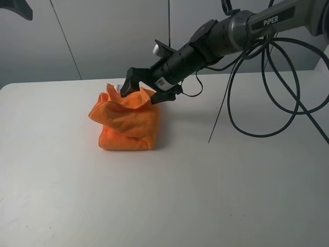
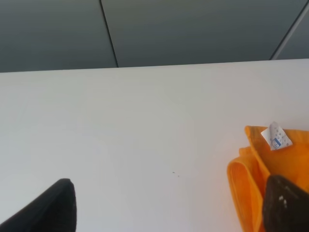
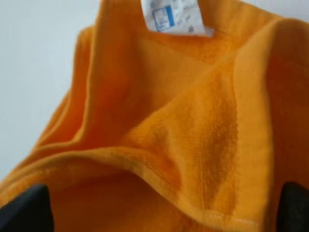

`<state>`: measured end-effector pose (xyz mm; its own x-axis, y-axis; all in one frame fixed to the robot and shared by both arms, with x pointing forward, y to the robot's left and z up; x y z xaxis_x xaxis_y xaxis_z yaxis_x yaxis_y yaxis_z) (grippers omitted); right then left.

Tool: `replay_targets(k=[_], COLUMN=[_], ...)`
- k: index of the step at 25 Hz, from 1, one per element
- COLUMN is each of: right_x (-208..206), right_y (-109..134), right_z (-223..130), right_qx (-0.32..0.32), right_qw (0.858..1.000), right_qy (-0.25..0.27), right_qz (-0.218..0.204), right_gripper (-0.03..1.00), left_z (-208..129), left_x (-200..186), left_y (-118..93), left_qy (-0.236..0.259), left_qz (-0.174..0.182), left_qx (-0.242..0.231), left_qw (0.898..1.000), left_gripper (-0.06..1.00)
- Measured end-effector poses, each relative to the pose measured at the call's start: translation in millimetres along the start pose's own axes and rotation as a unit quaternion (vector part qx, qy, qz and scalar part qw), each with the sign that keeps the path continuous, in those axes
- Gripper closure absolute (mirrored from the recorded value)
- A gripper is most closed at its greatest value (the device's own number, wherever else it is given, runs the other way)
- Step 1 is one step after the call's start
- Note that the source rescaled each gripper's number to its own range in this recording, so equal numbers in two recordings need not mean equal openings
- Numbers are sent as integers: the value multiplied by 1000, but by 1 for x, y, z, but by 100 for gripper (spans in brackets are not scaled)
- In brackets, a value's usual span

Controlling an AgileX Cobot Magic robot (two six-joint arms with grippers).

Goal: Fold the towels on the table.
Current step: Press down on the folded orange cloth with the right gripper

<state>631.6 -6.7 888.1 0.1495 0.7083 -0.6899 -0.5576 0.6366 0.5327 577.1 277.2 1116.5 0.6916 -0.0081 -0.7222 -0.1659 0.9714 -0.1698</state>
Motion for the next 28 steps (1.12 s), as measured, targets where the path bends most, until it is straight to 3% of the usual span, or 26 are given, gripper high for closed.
replay_targets(k=[11,18,24,28], right_x=[10,37,49,55], right_y=[15,18,61,74], right_z=[15,10,25,25], right_qx=[20,28,-12,-22], right_qw=[996,995,992,991], right_qy=[-75,-82,-101,-103], right_qz=[37,46,76,79], right_gripper=[-3,-3,-3,-3], left_z=[-1,-3,-3,-3], left_x=[0,-1,-1,-2], left_y=[-1,-1,-1,-1], left_qy=[6,12,14,13], left_qz=[-5,-4,-5,-5], left_qx=[-6,-7,-8,-8], left_qw=[1000,1000,1000,1000], left_gripper=[-6,-6,-6,-6])
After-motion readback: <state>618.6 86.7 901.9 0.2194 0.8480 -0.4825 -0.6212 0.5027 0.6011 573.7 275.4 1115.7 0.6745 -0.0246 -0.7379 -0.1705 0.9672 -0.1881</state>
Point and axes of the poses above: a point on each arm's last joint axis where the gripper is mounted, x pointing out along that axis toward the gripper, y along the wrist's bending axis when the last joint is at zero, z = x × y, the point moved 3 cm from there along x, pointing out along that axis toward the gripper, and after that the axes turned 13 degrees about -x, right-handed, at the moved point
